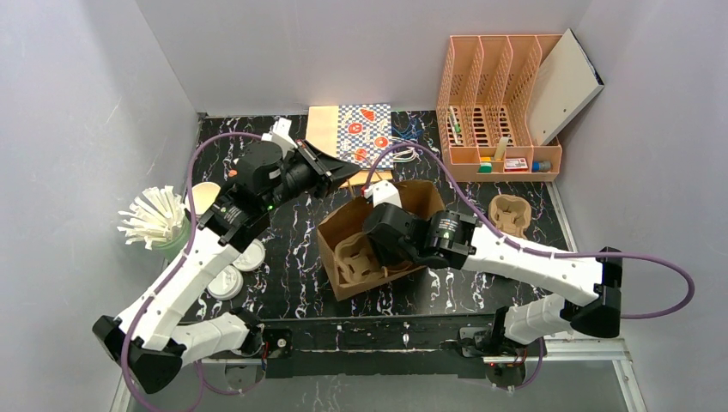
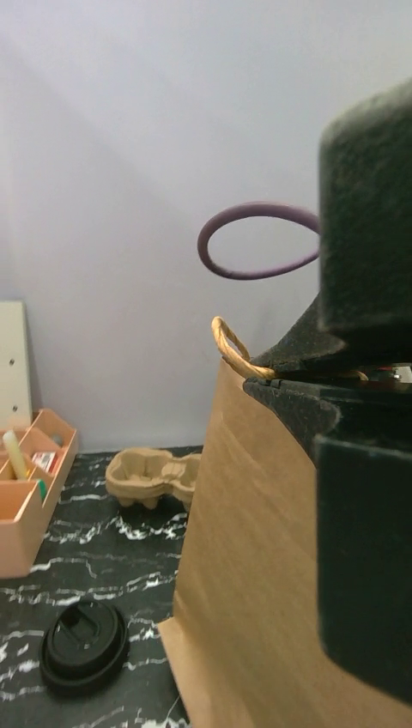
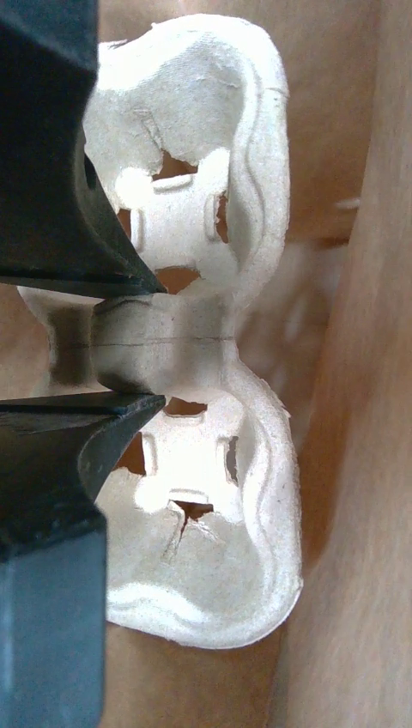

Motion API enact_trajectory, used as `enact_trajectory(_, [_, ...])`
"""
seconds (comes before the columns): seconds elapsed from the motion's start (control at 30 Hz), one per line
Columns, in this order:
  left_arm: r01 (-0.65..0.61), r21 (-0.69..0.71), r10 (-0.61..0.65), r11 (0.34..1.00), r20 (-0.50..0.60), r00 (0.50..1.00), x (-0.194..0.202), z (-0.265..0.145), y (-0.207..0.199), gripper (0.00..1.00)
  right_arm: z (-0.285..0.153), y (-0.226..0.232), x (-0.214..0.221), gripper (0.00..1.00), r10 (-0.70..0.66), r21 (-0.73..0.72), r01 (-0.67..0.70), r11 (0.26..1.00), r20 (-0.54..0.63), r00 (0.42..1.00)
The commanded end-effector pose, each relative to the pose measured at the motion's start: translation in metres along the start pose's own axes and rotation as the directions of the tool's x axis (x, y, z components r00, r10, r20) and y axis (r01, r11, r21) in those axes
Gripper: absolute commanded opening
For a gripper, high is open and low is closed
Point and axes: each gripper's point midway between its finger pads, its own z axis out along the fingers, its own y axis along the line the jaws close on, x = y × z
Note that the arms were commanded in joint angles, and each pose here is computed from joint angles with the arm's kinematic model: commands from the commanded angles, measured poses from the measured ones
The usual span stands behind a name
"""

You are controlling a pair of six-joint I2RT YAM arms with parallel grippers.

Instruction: Pack the takeout coffee

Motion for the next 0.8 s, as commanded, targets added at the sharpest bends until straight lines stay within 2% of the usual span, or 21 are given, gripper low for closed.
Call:
enact_trajectory(0.0, [-0.007,0.016,0.005,1.0,0.098,0.995,-0.018,0.004,-0.005,0.02,0.014,-0.016,0.015,0.11,0.021,0.011,-0.021,1.0,-0.073,0.997])
enact_trajectory(0.17, [-0.049,-0.075,0.061,0.996,0.174,0.983,-0.032,0.013,0.019,0.04,0.029,-0.026,0.016,0.08,-0.019,0.023,0.021,1.0,-0.078,0.997])
enact_trajectory(0.27, [-0.121,-0.136,0.149,0.983,0.221,0.964,-0.046,0.019,0.026,0.04,0.033,-0.026,0.012,0.07,-0.043,0.019,0.045,0.999,-0.075,0.996])
enact_trajectory(0.43, [-0.261,-0.228,0.31,0.938,0.214,0.926,-0.059,0.029,0.031,0.03,0.04,-0.024,0.01,0.07,-0.073,-0.011,0.072,0.997,-0.108,0.991])
enact_trajectory(0.6, [-0.366,-0.228,0.414,0.902,0.222,0.883,-0.067,0.031,0.025,0.03,0.05,-0.028,0.023,0.07,-0.075,-0.042,0.068,0.997,-0.195,0.978])
enact_trajectory(0.77, [-0.444,-0.192,0.478,0.875,0.198,0.856,-0.064,0.032,0.013,0.03,0.052,-0.031,0.026,0.08,-0.074,-0.051,0.064,0.997,-0.229,0.971])
